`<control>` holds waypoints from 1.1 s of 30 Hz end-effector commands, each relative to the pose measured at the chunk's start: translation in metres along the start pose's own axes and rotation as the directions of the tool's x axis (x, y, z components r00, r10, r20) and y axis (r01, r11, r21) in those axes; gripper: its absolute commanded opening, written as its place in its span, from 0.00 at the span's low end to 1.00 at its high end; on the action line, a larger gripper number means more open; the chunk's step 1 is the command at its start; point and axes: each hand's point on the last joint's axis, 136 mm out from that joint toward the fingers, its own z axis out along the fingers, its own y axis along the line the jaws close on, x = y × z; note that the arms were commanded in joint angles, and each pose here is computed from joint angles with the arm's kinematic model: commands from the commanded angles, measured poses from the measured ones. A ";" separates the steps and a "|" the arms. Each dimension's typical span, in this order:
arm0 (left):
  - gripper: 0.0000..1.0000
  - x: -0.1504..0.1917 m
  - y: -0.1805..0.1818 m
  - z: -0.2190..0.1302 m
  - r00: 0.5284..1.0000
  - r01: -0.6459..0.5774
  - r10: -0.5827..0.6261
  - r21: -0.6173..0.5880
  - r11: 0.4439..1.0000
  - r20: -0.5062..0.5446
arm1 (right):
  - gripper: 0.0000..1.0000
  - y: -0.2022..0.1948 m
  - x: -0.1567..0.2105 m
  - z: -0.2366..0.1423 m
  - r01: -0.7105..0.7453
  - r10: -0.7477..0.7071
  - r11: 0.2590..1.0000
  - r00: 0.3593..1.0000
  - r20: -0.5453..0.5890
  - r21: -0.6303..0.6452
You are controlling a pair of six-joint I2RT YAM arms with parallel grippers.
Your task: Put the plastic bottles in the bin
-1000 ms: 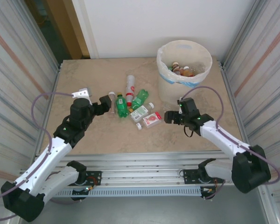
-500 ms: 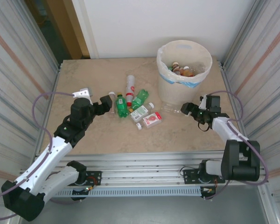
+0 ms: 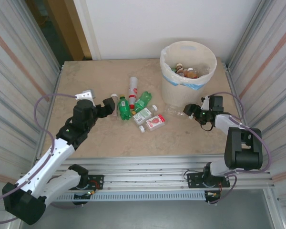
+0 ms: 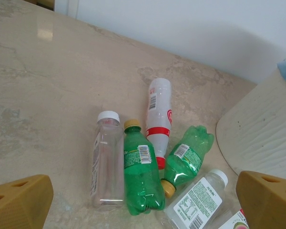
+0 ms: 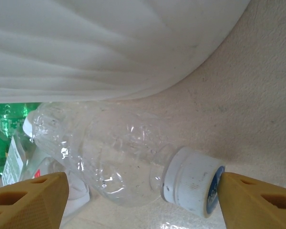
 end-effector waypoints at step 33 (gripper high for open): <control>0.99 -0.004 -0.005 0.004 1.000 0.026 -0.026 0.020 0.999 0.007 | 0.87 0.038 0.031 0.003 0.062 -0.061 0.995 0.998 0.004 -0.076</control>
